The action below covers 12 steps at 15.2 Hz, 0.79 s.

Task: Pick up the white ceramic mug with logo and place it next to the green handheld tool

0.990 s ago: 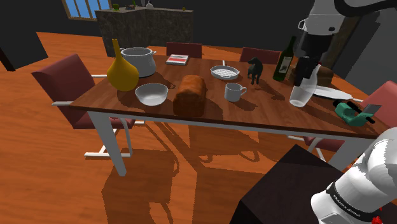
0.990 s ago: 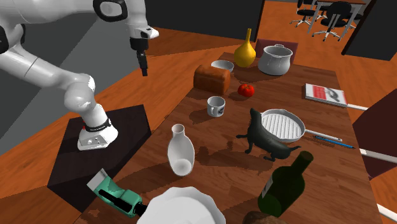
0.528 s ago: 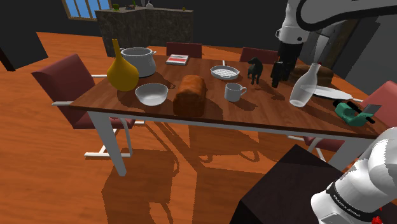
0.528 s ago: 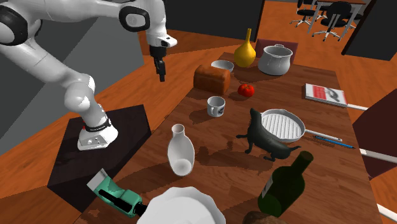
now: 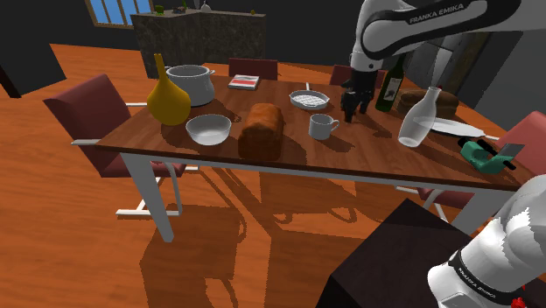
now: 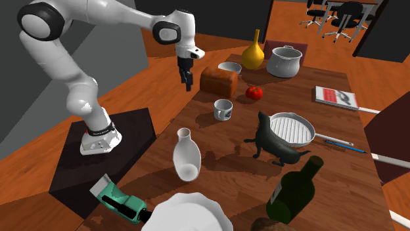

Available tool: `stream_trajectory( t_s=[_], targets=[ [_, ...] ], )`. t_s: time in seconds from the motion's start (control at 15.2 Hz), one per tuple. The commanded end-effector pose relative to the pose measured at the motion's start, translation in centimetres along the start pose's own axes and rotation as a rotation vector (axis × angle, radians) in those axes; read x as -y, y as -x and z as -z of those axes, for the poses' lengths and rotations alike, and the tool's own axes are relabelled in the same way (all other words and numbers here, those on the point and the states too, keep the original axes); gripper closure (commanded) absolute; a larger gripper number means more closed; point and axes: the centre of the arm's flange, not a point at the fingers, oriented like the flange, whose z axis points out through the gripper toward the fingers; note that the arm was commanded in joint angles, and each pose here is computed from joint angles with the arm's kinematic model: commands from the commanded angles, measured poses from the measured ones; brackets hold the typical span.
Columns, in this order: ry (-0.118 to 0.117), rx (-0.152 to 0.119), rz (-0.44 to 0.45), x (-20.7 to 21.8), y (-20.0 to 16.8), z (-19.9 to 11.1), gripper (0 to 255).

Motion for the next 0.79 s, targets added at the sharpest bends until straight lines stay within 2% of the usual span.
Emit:
stream_trajectory(
  t_s=[0.0,0.73],
  targets=[
    [0.001,0.000,-0.001,-0.4,-2.4,-1.2,0],
    [0.006,0.000,-0.003,-2.3,-15.5,-7.2,0]
  ],
)
